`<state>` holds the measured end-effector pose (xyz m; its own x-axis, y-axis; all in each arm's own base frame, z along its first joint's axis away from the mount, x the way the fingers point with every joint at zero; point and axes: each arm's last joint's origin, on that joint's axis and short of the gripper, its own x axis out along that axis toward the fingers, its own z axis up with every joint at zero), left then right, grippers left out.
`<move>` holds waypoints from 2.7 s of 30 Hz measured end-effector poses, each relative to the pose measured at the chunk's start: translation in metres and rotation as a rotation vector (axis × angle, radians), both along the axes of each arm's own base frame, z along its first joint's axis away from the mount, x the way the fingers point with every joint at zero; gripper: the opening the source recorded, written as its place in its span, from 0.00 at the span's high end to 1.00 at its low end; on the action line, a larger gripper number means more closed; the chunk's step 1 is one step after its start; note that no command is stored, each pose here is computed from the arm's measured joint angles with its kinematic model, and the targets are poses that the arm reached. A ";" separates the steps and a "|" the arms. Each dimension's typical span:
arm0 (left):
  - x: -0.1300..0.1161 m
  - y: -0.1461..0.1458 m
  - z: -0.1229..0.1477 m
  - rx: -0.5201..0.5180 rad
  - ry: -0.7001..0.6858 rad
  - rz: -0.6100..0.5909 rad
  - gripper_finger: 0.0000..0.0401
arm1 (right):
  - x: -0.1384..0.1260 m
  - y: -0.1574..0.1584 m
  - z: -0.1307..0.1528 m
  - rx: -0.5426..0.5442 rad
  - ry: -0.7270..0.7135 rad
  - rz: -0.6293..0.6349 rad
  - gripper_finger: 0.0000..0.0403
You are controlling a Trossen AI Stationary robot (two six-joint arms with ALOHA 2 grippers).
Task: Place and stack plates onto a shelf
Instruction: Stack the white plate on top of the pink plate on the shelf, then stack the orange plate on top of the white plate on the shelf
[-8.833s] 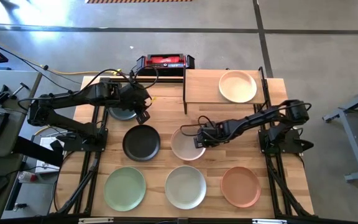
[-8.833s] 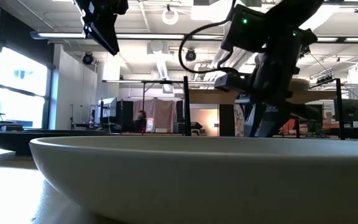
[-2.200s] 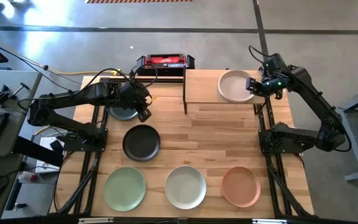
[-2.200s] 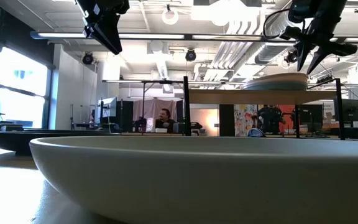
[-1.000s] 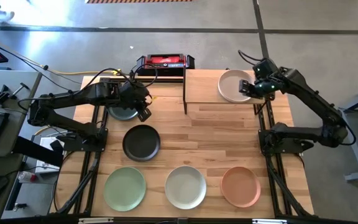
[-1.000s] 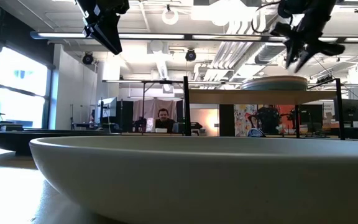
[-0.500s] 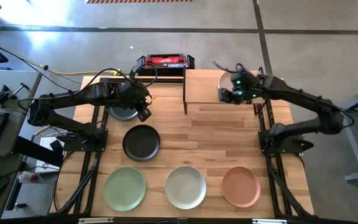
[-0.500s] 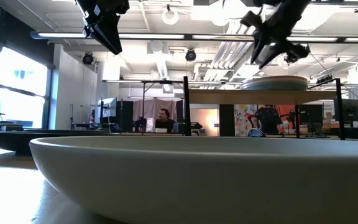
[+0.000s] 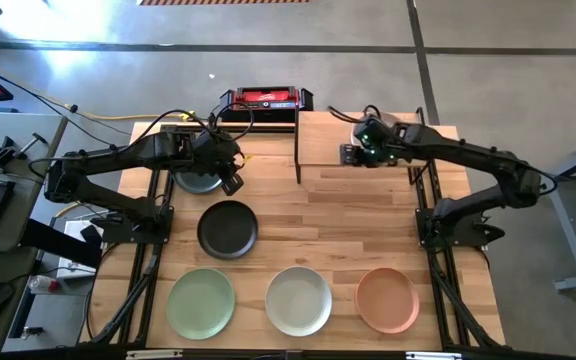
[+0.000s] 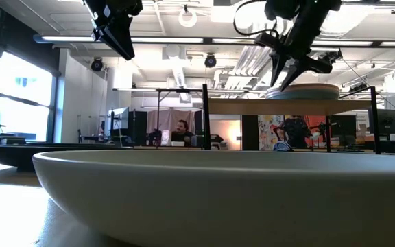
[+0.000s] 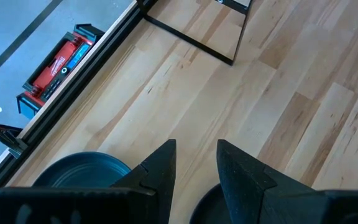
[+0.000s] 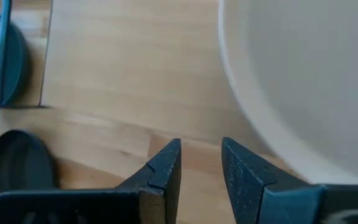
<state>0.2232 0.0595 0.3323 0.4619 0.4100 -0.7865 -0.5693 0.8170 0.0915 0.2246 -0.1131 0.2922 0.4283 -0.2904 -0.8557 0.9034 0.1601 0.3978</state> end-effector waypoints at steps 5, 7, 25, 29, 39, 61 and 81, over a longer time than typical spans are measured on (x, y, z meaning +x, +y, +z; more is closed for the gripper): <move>0.000 0.000 0.000 0.000 0.000 0.000 0.74 | -0.010 -0.008 -0.003 -0.002 0.072 -0.054 0.77; 0.000 0.000 0.000 0.000 0.000 0.000 0.74 | -0.015 -0.010 -0.004 0.010 0.101 -0.069 0.77; -0.012 -0.006 -0.009 -0.166 0.106 0.043 0.74 | 0.014 0.008 0.007 0.042 -0.160 0.221 0.77; -0.017 -0.016 -0.012 -0.227 0.162 0.032 0.74 | 0.028 0.023 0.014 0.027 -0.256 0.273 0.77; -0.015 -0.055 -0.013 -0.269 0.187 -0.074 0.74 | 0.043 0.069 0.017 0.067 -0.304 0.334 0.77; -0.012 -0.100 -0.010 -0.353 0.064 -0.058 0.74 | 0.022 0.198 0.008 0.012 -0.134 0.817 0.77; -0.005 -0.100 -0.015 -0.415 -0.009 0.218 0.74 | 0.011 0.260 -0.044 -0.223 0.242 1.556 0.77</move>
